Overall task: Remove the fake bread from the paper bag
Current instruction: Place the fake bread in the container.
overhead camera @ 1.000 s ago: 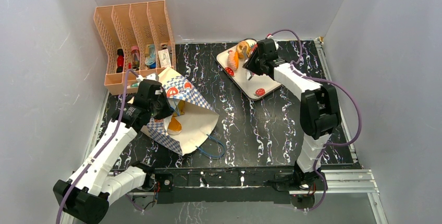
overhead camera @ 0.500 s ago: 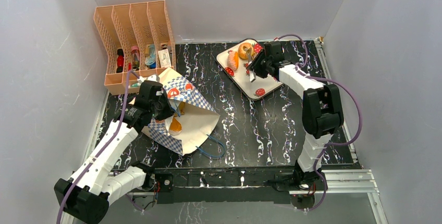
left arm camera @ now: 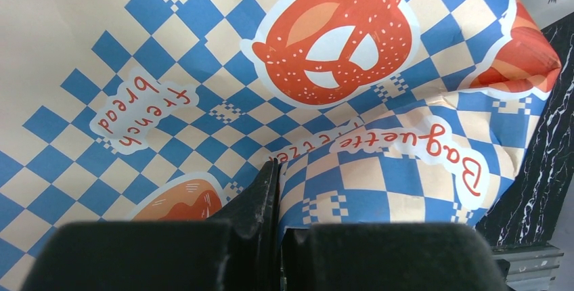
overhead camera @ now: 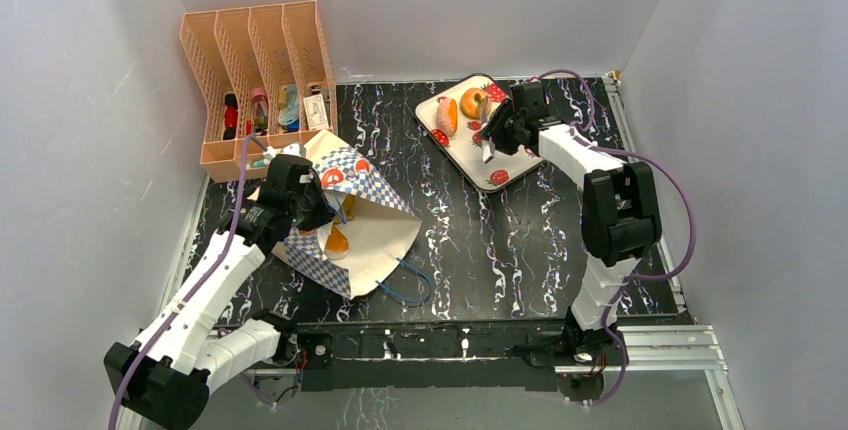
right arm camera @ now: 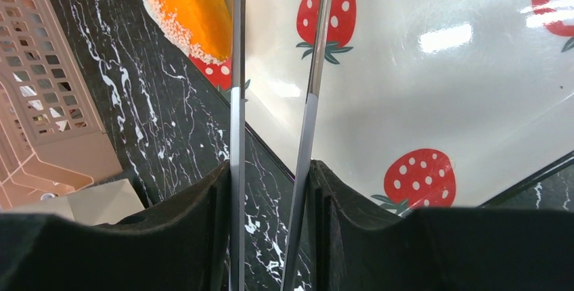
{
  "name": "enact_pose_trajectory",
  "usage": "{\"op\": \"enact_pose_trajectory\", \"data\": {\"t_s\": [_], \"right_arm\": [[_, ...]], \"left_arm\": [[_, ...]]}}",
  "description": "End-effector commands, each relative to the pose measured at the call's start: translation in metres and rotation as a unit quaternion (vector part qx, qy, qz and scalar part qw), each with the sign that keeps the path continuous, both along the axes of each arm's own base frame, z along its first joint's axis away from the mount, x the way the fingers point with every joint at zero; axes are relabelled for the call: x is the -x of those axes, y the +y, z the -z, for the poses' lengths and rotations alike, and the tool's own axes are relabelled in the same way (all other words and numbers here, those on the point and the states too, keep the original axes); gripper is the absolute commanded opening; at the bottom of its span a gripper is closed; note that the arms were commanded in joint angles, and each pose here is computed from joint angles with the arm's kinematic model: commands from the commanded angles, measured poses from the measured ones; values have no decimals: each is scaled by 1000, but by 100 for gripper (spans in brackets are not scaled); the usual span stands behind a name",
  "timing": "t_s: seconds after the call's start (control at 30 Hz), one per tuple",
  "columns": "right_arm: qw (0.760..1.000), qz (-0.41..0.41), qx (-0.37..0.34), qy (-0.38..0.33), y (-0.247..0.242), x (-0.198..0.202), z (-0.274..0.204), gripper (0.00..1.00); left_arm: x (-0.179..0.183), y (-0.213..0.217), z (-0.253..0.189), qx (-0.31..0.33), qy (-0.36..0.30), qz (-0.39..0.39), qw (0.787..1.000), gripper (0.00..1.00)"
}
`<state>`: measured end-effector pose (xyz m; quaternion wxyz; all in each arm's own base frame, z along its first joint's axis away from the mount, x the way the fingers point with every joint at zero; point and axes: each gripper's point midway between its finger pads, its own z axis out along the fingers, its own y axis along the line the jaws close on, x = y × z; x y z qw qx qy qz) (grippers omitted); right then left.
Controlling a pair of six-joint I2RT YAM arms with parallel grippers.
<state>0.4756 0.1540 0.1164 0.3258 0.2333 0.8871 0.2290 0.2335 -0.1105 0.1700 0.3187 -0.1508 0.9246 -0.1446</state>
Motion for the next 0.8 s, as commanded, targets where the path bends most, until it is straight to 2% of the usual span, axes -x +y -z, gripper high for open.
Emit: {"op": "enact_pose_trajectory", "data": {"t_s": [0.0, 0.3, 0.47, 0.57, 0.67, 0.77], "right_arm": [[999, -2, 6, -49, -8, -3, -43, 37], [995, -1, 3, -97, -14, 9, -88, 34], [993, -13, 12, -117, -20, 38, -113, 32], [992, -23, 14, -123, -24, 66, -125, 31], [990, -62, 7, -126, -8, 116, -132, 30], [984, -139, 5, -115, 30, 186, -132, 29]], "left_arm": [[0, -1, 0, 10, -1, -5, 1000, 0], [-4, 1, -4, 5, -9, -10, 1000, 0], [-8, 1, -8, 5, -17, -13, 1000, 0], [-13, -3, -8, 9, -14, -11, 1000, 0], [-18, -5, -13, 12, -15, -12, 1000, 0], [-16, -4, -15, 8, -10, -12, 1000, 0]]}}
